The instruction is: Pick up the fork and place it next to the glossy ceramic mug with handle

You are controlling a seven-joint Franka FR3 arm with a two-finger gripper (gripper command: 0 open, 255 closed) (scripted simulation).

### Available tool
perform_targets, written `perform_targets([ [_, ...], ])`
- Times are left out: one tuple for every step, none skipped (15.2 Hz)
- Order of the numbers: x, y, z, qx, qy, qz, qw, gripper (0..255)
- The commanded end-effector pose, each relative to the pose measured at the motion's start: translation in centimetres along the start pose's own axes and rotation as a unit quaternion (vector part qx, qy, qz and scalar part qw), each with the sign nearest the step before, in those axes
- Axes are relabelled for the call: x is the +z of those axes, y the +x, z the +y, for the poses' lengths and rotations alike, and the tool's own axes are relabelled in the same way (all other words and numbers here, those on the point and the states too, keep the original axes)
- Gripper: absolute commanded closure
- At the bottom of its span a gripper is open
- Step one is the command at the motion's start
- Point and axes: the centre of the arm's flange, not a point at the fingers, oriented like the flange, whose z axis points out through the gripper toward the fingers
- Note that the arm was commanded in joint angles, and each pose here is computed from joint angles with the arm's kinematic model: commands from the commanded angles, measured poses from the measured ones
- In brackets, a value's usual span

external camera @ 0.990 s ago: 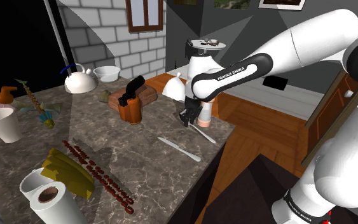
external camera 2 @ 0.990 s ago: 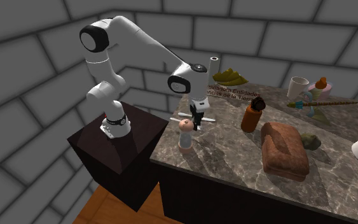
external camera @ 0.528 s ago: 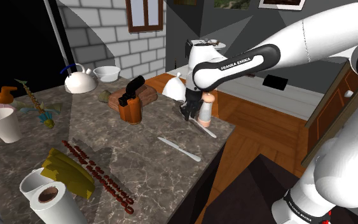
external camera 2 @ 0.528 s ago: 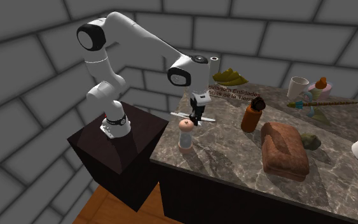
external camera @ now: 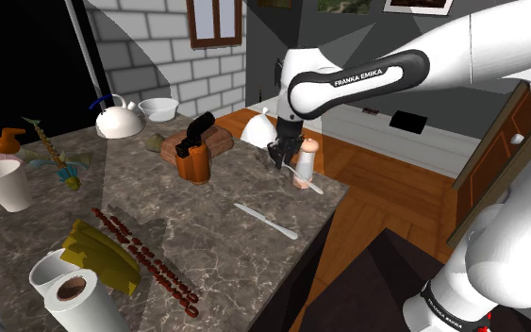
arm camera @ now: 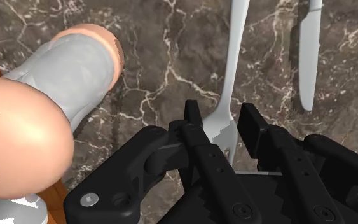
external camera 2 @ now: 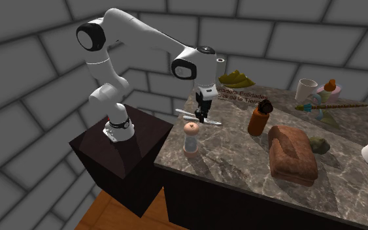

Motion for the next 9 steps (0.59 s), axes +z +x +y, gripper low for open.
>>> perform_targets([
  [-1.1, 0.1, 0.0, 0.0, 0.0, 0.0, 1.0, 255],
  [-1.6, 0.2, 0.0, 0.0, 0.0, 0.0, 1.0, 255],
  [-2.1, 0.2, 0.0, 0.0, 0.0, 0.0, 1.0, 255],
  [-2.7, 0.2, 0.0, 0.0, 0.0, 0.0, 1.0, 255],
  [-3.2, 0.2, 0.0, 0.0, 0.0, 0.0, 1.0, 255],
  [-3.7, 0.3, 0.0, 0.0, 0.0, 0.0, 1.0, 255],
  [-4.2, 0.3, 0.0, 0.0, 0.0, 0.0, 1.0, 255],
  [-4.7, 0.3, 0.0, 0.0, 0.0, 0.0, 1.0, 255],
  [-4.7, 0.0, -1.3, 0.0, 0.0, 0.0, 1.0, 255],
])
